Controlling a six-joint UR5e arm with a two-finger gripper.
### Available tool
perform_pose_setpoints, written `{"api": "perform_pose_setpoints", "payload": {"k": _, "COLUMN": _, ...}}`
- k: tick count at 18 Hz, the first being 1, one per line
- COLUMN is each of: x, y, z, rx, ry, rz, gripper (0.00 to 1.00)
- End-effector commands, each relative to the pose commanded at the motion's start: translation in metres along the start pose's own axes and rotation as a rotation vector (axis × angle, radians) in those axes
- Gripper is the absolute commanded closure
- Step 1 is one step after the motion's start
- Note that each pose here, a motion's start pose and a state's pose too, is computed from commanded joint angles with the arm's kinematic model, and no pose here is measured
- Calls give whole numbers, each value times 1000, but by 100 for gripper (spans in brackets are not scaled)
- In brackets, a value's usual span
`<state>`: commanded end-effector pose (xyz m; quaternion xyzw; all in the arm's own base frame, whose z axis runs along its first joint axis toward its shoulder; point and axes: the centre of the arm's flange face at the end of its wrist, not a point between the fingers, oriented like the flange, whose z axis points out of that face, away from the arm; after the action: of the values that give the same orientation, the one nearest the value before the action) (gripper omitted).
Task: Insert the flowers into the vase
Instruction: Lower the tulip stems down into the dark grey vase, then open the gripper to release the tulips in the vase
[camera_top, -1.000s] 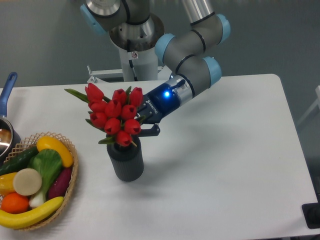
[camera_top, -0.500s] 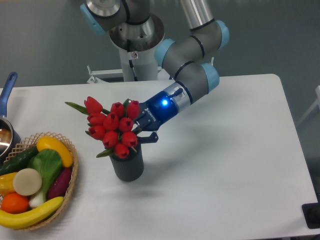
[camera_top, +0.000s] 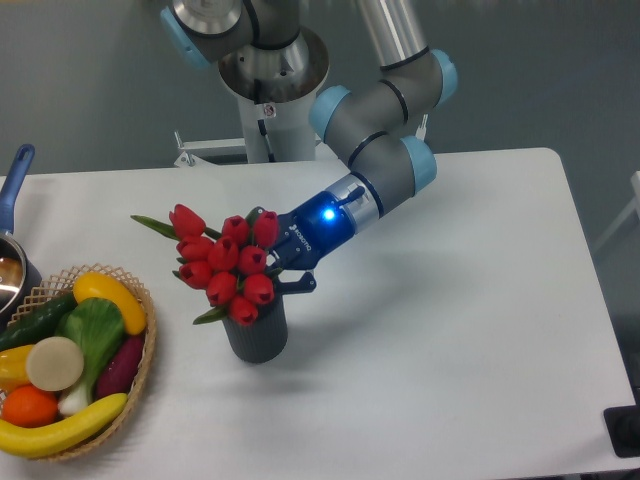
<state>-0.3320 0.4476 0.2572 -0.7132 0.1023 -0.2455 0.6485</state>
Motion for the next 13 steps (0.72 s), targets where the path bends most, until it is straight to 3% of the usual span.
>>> {"api": "perform_pose_setpoints", "payload": {"k": 3, "x": 0, "y": -1, "z": 1, "rx": 0, "ry": 1, "rz": 6, "gripper": 56}}
{"api": "perform_pose_setpoints", "payload": {"k": 4, "x": -1, "y": -2, "z": 0, "rx": -1, "ry": 0, "rz": 14, "gripper": 46}}
{"api": "perform_pose_setpoints", "payload": {"k": 8, "x": -2, "y": -6, "z": -1, "rx": -7, "ry": -3, "rz": 29, "gripper": 25}}
{"api": "perform_pose_setpoints", "payload": {"k": 10, "x": -2, "y": -10, "z": -3, "rx": -10, "ry": -7, "rz": 40, "gripper": 4}}
{"api": "perform_pose_setpoints", "payload": {"k": 13, "x": -1, "y": -14, "z": -7, "rx": -26, "ry": -18, "rz": 54, "gripper": 0}}
